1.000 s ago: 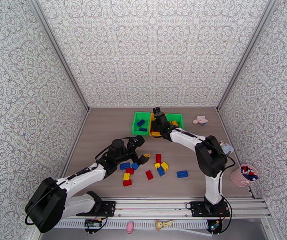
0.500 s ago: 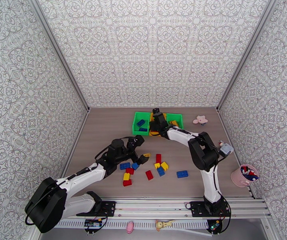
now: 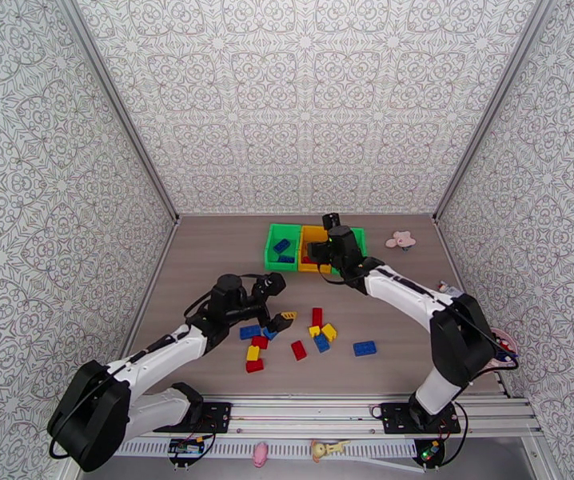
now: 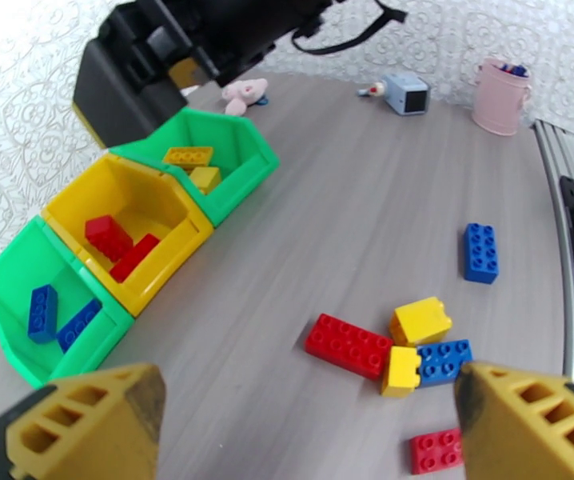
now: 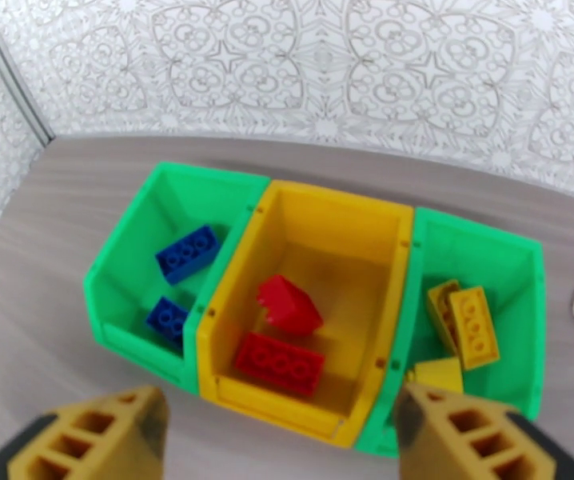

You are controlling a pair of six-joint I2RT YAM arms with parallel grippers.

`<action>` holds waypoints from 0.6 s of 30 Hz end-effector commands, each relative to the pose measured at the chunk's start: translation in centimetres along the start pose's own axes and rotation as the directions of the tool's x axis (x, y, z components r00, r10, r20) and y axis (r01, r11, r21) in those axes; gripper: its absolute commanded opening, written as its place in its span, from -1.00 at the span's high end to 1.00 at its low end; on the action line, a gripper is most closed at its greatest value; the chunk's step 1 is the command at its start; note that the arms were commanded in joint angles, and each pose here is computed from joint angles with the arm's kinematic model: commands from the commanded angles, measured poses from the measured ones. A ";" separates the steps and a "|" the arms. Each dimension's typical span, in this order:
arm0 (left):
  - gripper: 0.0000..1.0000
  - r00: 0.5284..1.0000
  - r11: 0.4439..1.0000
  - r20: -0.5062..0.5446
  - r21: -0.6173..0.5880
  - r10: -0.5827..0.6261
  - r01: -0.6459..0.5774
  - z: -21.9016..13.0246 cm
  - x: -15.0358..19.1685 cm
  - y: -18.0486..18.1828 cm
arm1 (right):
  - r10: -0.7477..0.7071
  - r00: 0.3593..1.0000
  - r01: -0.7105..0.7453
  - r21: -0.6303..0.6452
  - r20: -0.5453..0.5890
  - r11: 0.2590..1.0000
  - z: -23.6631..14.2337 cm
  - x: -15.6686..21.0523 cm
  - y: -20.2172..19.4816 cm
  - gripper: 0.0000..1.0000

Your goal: Sort the legos into containers by color

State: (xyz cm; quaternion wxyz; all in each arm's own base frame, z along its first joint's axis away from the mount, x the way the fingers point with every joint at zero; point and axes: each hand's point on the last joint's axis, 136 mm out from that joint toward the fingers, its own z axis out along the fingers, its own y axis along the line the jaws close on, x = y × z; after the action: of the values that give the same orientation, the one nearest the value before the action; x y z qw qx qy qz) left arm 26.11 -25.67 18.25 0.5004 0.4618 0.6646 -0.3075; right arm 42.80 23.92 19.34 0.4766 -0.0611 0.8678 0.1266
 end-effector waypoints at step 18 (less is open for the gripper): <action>-0.99 0.978 0.965 -0.012 0.169 0.207 -0.202 -2.2 0.5 -2.6 | 0.169 0.883 -0.100 0.175 -0.438 0.980 -5.0 17.9 2.1 -0.62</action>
State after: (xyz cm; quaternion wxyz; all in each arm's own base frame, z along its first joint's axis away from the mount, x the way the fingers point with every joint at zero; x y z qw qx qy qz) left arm 23.19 -24.64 17.42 0.4718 0.5533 0.6137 -0.3075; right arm 29.93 25.13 9.33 0.2901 -0.0133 0.9526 0.0909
